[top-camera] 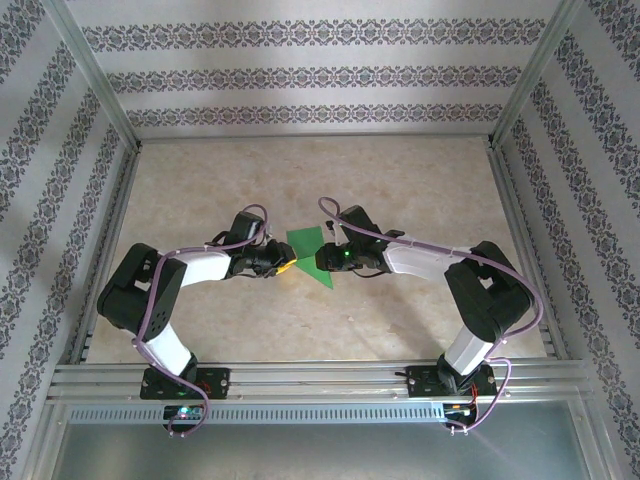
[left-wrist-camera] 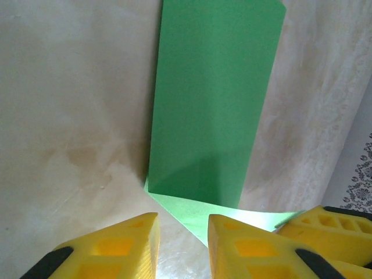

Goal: Fold a paper plane with a square sheet of paper (pick it up from the middle)
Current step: Fourth fold the wing at the center of the table.

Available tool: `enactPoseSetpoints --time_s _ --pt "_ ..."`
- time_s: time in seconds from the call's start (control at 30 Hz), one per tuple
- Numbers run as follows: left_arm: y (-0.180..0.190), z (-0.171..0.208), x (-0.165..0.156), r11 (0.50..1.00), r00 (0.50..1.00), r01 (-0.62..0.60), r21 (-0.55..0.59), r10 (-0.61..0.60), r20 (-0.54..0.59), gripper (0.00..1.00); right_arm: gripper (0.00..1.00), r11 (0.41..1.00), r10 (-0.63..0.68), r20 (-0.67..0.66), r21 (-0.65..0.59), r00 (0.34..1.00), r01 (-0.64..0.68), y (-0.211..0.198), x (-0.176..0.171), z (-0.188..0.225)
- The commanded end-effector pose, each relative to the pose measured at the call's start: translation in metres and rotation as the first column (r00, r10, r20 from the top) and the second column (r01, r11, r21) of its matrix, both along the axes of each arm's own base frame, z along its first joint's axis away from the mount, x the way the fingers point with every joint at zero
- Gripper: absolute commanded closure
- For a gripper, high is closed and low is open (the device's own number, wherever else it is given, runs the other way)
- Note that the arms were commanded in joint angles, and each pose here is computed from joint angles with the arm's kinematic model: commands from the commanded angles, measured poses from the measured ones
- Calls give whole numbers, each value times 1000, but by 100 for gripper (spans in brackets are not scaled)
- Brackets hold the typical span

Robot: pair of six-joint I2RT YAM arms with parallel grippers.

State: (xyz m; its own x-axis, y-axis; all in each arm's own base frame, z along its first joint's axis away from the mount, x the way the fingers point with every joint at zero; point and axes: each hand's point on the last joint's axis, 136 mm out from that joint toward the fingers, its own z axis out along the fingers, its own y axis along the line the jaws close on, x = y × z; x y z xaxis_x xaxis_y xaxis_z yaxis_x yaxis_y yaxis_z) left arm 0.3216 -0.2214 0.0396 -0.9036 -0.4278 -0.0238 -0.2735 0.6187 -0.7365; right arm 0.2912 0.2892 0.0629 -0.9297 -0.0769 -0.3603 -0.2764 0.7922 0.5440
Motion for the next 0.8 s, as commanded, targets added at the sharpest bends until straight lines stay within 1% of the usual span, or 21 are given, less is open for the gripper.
enactPoseSetpoints --time_s 0.0,0.1,0.2,0.27,0.37,0.47,0.6,0.67,0.7,0.77 --pt "-15 13 8 999 999 22 -47 -20 37 73 72 1000 10 43 19 999 -11 5 6 16" --pt "-13 10 8 999 999 15 -42 -14 29 74 74 997 63 21 44 998 -64 18 0 14" --pt "-11 7 7 999 1000 5 -33 -4 21 74 76 997 72 7 37 997 -72 24 0 9" --pt "-11 6 7 1000 1000 1 -30 -1 18 75 77 999 48 -5 15 999 -48 20 3 2" --pt "-11 5 6 1000 1000 1 -28 -1 12 76 78 1000 -7 13 -29 1000 8 8 9 -2" --pt "-12 5 7 999 1000 5 -31 -5 9 77 77 998 -45 33 -50 998 47 -3 14 1" --pt "-11 6 7 1000 1000 9 -25 -8 9 77 73 995 -68 92 -60 993 74 -12 18 16" --pt "-9 5 6 1000 1000 6 -12 -6 8 77 72 999 -42 126 -27 991 46 -8 16 29" --pt "-8 5 5 1000 1000 5 -3 -5 8 77 71 1000 -5 144 6 990 4 -1 12 38" --pt "-4 3 4 1000 1000 -4 20 4 5 76 70 997 62 161 29 985 -67 12 4 46"
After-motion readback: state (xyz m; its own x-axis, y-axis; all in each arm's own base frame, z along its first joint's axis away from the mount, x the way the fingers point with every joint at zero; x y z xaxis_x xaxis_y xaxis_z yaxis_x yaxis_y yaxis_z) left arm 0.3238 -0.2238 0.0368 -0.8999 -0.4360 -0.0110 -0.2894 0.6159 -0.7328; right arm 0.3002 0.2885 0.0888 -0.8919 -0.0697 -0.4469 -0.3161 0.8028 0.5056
